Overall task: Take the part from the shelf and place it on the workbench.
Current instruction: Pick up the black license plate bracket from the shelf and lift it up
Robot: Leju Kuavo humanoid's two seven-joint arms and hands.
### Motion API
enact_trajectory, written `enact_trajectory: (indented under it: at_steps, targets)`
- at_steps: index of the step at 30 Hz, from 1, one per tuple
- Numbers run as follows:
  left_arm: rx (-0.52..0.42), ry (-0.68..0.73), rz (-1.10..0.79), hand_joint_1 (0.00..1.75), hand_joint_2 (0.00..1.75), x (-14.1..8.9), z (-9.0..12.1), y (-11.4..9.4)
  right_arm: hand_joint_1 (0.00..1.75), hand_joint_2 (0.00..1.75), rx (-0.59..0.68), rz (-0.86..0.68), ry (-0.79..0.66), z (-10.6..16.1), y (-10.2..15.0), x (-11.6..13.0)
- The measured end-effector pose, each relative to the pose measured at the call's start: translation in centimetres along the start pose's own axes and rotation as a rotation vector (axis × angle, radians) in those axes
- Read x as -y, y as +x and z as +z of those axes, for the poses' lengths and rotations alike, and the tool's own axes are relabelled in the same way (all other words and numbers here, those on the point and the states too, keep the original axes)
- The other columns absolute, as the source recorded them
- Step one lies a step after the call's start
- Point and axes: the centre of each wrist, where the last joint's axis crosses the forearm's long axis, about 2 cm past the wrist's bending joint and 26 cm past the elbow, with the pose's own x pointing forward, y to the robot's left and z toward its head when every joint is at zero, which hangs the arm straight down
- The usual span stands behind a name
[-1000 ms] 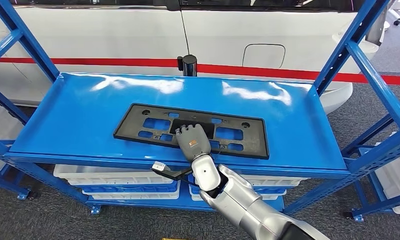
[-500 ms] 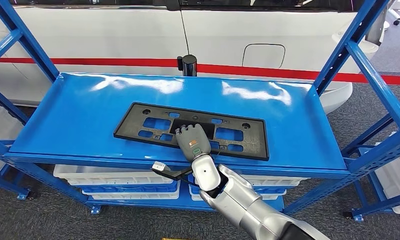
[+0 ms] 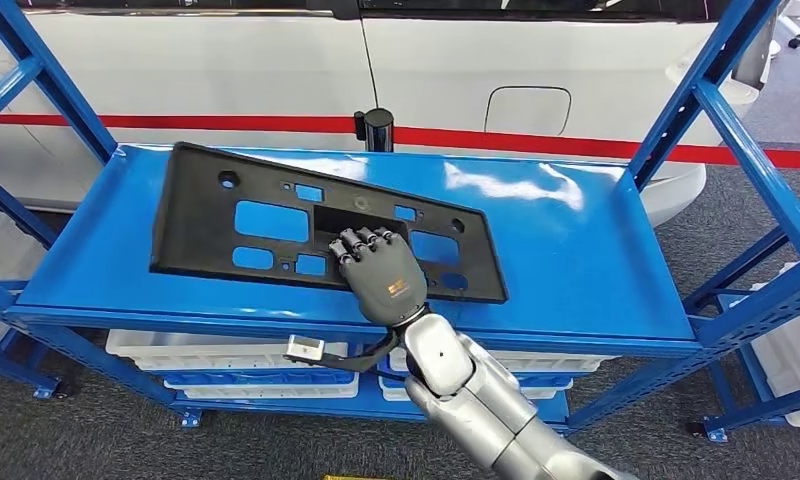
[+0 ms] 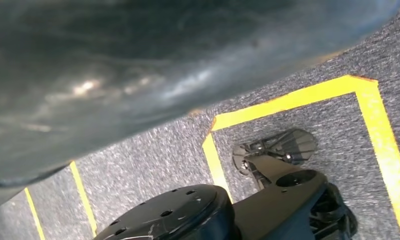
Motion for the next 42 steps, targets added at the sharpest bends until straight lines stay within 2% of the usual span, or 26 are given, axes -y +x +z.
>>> enact_trajectory:
  at_steps: [3,8,10,13,20,32,38,42]
  targets:
    - [0.011,0.002,-0.011,0.0,1.75,0.0,0.0,0.1,1.75,1.75,0.007,-0.245,-0.169,-0.5,-1.2,3.3]
    - [0.043,0.024,-0.014,0.0,1.75,0.1,0.1,-0.4,1.75,1.75,0.076,-0.699,-0.455,0.1,-2.9,10.2]
    - [0.045,0.028,-0.013,0.0,1.75,0.2,0.2,-0.5,1.75,1.75,0.109,-0.758,-0.498,0.4,-3.0,12.1]
    - [0.047,0.032,-0.013,0.0,1.75,0.3,0.2,-0.5,1.75,1.75,0.171,-0.742,-0.528,1.0,-3.0,13.6]
    - [0.054,0.035,-0.009,0.0,1.75,0.5,0.2,-0.3,1.75,1.75,0.218,-0.741,-0.564,1.5,-2.9,14.8]
    - [0.056,0.035,-0.006,0.0,1.75,0.7,0.2,-0.2,1.75,1.75,0.23,-0.74,-0.567,1.8,-2.9,15.2]
    - [0.073,0.054,-0.007,0.0,1.75,0.6,0.2,-0.2,1.75,1.75,0.236,-0.782,-0.531,1.9,-3.0,15.2]
    - [0.066,0.064,0.016,0.0,1.75,0.5,0.1,-0.1,1.75,1.75,0.231,-0.867,-0.459,2.0,-2.9,14.9]
